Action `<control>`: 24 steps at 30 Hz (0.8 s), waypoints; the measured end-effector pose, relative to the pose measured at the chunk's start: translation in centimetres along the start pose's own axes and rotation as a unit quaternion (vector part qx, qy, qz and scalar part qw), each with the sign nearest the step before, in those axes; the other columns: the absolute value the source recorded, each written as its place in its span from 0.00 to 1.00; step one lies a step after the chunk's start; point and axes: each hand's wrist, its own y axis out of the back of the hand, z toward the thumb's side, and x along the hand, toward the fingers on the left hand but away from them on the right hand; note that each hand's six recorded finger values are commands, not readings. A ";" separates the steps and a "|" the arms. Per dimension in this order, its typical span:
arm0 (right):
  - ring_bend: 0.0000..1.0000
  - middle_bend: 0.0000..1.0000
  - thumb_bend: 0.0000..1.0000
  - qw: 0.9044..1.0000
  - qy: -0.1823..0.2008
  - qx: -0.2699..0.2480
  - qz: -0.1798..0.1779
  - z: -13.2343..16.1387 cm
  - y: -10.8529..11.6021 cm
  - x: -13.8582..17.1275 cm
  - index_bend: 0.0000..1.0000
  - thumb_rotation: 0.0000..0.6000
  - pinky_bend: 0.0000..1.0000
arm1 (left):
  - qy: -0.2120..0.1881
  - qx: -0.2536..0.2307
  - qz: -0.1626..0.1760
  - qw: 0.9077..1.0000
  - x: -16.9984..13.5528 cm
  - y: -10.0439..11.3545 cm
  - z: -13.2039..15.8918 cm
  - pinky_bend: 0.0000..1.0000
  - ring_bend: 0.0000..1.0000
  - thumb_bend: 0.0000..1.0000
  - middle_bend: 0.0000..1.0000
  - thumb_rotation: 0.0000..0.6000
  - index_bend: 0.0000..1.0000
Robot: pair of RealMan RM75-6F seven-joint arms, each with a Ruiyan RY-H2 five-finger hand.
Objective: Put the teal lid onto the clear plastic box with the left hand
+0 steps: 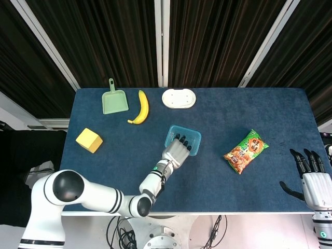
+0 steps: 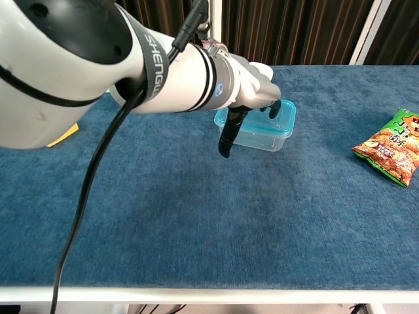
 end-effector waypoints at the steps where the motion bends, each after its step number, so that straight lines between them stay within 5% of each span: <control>1: 0.00 0.16 0.13 1.000 -0.001 0.000 0.000 0.0 0.0 0.0 0.01 1.00 0.00 | -0.007 0.001 0.008 1.000 0.1 0.2 0.5 0.11 0.00 0.02 0.12 1.00 0.17; 24: 0.00 0.16 0.13 1.000 -0.007 0.001 0.000 -0.3 0.1 0.3 0.01 1.00 0.00 | -0.010 0.033 0.004 0.999 1.1 -1.9 2.4 0.11 0.00 0.01 0.12 1.00 0.16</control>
